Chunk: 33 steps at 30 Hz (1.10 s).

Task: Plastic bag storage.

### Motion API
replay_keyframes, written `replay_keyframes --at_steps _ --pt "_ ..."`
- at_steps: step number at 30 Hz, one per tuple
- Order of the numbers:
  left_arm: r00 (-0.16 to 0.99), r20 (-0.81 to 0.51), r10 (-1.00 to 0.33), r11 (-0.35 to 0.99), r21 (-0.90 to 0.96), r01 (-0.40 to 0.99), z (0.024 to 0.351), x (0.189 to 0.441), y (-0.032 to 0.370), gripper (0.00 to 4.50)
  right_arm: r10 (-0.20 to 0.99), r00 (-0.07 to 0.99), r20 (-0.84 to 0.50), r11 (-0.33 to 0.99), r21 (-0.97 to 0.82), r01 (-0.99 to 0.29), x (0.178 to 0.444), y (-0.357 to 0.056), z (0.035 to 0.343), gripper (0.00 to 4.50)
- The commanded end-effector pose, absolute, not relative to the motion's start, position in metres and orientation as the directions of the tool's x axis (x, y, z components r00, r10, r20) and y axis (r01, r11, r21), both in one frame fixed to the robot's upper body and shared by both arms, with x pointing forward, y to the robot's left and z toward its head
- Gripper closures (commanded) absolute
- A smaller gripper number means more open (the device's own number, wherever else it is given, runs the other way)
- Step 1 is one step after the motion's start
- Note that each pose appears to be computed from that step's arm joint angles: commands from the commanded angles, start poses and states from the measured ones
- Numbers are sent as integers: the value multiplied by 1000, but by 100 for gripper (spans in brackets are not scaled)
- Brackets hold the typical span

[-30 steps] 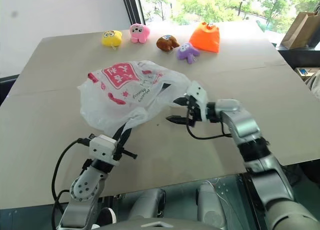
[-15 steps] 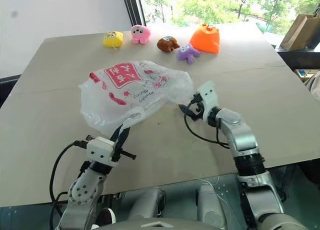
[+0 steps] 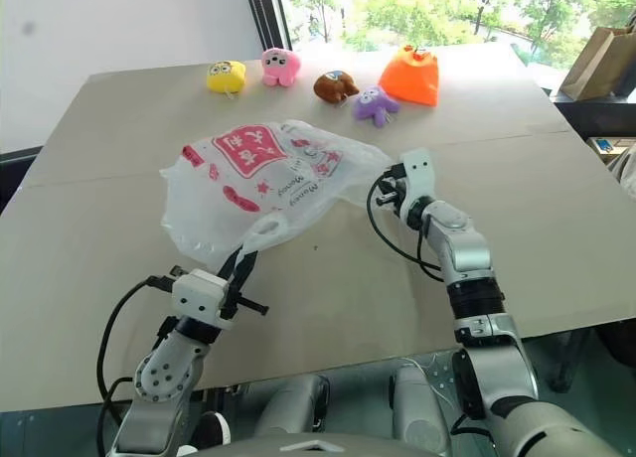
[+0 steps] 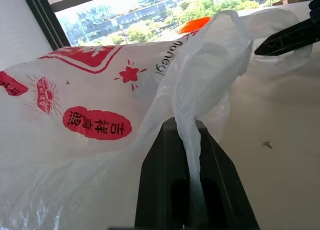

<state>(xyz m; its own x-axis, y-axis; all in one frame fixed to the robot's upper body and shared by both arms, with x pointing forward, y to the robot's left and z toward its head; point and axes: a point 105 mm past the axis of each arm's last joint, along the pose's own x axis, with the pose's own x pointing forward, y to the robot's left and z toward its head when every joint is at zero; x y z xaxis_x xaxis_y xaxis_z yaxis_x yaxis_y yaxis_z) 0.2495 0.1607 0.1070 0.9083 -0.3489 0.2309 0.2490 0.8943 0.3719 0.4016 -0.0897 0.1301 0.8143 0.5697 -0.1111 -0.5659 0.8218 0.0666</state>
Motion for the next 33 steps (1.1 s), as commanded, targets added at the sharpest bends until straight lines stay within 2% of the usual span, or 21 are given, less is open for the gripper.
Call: replay_keyframes --at_steps 1,4,7,9,11,15,18,25,28,29,31,33 --pt "881 320 -350 901 371 223 134 263 164 450 667 745 -12 745 49 -666 393 -85 179 447" --pt "807 484 -338 930 305 206 205 295 167 450 634 753 177 754 75 -653 405 -86 267 447" --pt "721 622 -305 952 215 217 275 313 174 450 590 758 279 768 98 -633 411 -93 321 447" --pt "646 714 -269 962 177 205 336 325 188 450 544 765 344 786 110 -608 416 -104 357 447" --pt "614 754 -233 970 139 197 368 330 201 450 523 762 381 789 122 -603 417 -110 376 447" --pt "604 778 -174 981 82 178 398 345 224 450 510 742 435 792 101 -603 415 -116 403 447" --pt "599 782 -170 979 64 195 401 350 225 450 516 735 440 795 73 -602 414 -118 407 447" --pt "671 717 -187 977 65 203 360 356 218 450 501 750 433 817 49 -574 410 -131 402 447" --pt "718 676 -165 982 48 181 338 354 229 374 567 707 424 775 17 -632 399 -131 396 369" --pt "733 659 -167 983 51 178 331 354 231 335 599 688 409 750 15 -662 395 -129 391 330" --pt "773 609 -179 980 45 192 312 351 233 232 711 623 325 662 -11 -750 379 -122 367 220" --pt "801 537 -267 958 58 280 287 342 226 144 809 548 213 564 -20 -825 358 -117 334 128"
